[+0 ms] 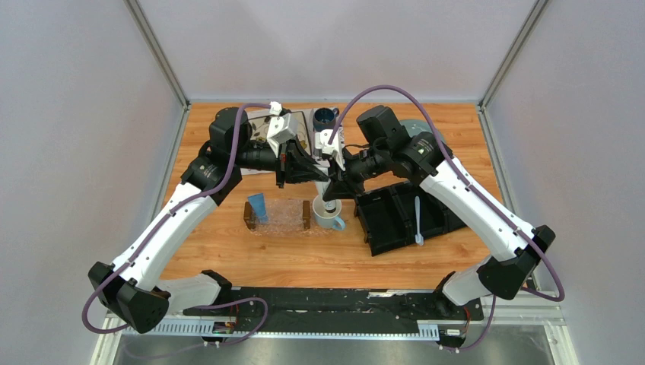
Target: Prepare toiletry sets of a toothbrush and toothpaste on the tray
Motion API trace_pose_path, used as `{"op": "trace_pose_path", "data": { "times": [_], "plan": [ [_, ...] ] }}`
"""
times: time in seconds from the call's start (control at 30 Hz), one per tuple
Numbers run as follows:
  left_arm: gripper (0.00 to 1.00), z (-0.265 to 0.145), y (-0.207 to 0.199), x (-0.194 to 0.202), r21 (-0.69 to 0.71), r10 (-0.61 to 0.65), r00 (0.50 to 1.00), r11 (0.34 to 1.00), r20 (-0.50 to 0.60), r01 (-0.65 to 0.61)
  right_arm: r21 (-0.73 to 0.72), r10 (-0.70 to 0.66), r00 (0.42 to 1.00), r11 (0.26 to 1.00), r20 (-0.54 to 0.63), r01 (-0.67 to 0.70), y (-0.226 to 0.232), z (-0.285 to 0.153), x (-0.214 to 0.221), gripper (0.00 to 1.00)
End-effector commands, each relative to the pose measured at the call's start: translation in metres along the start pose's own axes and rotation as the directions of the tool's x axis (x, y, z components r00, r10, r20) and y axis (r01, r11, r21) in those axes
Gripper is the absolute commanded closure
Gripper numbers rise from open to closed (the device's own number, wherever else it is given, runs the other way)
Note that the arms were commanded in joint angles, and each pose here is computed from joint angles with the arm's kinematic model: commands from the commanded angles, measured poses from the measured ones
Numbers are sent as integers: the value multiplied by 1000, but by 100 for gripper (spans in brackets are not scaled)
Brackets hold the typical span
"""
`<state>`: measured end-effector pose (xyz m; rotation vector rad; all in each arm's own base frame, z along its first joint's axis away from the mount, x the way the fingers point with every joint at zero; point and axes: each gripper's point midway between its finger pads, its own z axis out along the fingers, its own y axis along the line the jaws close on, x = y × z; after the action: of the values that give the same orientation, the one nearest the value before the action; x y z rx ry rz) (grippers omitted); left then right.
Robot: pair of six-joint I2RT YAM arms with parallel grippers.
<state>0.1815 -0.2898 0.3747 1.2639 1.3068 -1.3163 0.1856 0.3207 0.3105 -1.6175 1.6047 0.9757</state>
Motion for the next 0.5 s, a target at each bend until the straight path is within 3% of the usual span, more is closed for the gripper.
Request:
{"op": "trace_pose_path", "data": {
  "times": [0.0, 0.1, 0.3, 0.47],
  "plan": [
    [100, -4, -7, 1, -21, 57, 998, 998, -17, -57, 95, -28, 999, 995, 46, 23, -15, -8, -23, 81],
    [100, -10, -1, 1, -87, 80, 996, 993, -36, -82, 142, -19, 999, 990, 37, 14, -20, -13, -22, 61],
    [100, -29, 5, 2, -173, 90, 995, 980, -38, -95, 214, -14, 999, 977, 42, 4, -29, -25, -22, 40],
    [100, -44, 10, 5, -258, 101, 994, 960, -35, -106, 236, 2, 999, 972, 51, -13, -32, -34, -21, 36]
  ]
}}
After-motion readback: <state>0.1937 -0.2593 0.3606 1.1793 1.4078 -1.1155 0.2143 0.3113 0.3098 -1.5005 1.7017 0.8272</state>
